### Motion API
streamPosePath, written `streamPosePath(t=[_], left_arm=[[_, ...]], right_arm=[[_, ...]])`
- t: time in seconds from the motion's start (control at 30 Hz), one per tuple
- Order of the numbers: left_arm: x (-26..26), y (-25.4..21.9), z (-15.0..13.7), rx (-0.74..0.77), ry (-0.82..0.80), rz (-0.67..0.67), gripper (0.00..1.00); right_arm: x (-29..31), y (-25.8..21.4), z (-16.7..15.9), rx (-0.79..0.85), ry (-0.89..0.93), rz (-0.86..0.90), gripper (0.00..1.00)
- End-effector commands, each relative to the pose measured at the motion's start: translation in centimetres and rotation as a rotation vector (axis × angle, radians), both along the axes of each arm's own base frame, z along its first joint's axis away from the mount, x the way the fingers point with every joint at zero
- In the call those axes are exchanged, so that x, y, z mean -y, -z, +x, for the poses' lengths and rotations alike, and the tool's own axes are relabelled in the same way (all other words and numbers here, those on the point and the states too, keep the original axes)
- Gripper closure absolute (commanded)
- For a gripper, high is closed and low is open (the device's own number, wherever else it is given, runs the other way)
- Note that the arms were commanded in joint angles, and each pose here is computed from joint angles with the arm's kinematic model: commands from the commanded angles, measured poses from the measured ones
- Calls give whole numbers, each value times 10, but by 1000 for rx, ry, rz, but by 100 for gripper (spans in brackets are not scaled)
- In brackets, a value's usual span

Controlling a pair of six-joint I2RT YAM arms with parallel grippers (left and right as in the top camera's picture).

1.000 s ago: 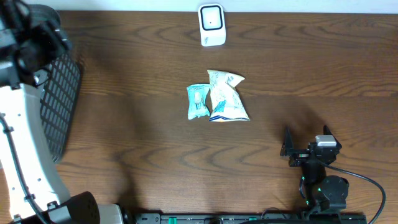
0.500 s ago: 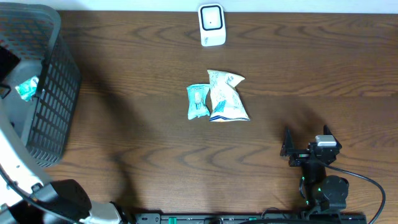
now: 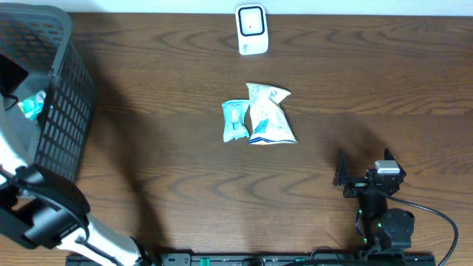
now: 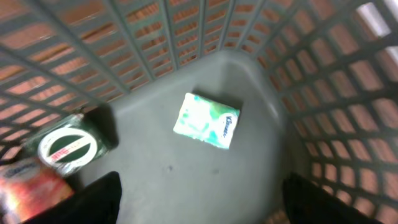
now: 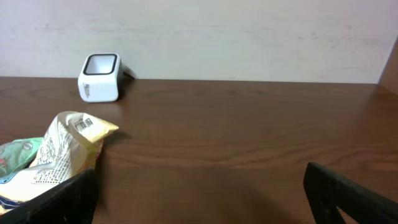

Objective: Scan the item barcode
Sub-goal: 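Return the left gripper to the basket and grasp the green tissue box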

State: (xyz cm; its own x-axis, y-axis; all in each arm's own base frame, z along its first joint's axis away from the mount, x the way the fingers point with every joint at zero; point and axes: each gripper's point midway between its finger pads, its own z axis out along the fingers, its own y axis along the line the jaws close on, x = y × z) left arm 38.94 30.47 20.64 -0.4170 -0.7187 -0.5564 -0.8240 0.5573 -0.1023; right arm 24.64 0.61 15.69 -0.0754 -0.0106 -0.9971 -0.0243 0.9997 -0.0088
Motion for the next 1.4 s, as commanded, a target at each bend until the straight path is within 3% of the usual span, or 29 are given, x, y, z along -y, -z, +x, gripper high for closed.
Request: streamPosePath(t=[0.0, 0.1, 0.3, 0.57, 0.87, 1.07, 1.23, 1.37], left_arm=[[-7, 37, 9, -65, 43, -7, 24], [-9, 61, 23, -128, 162, 30, 24], [-3, 121, 30, -370, 555, 103, 24], [-6, 165, 24, -503, 772, 112, 24], [-30, 153, 44, -501, 740, 267, 24], [-22, 165, 51, -449, 778, 228, 25], [-12, 186, 46, -447, 778, 148, 52], [-7, 193, 38, -468, 775, 106, 57]], right_arm=[[0, 1, 0, 0, 0, -8, 1], [0, 1, 0, 0, 0, -8, 1], [0, 1, 0, 0, 0, -8, 1], [0, 1, 0, 0, 0, -8, 1], [0, 1, 0, 0, 0, -8, 1], [0, 1, 0, 0, 0, -8, 1], [0, 1, 0, 0, 0, -8, 1], [0, 1, 0, 0, 0, -8, 1]])
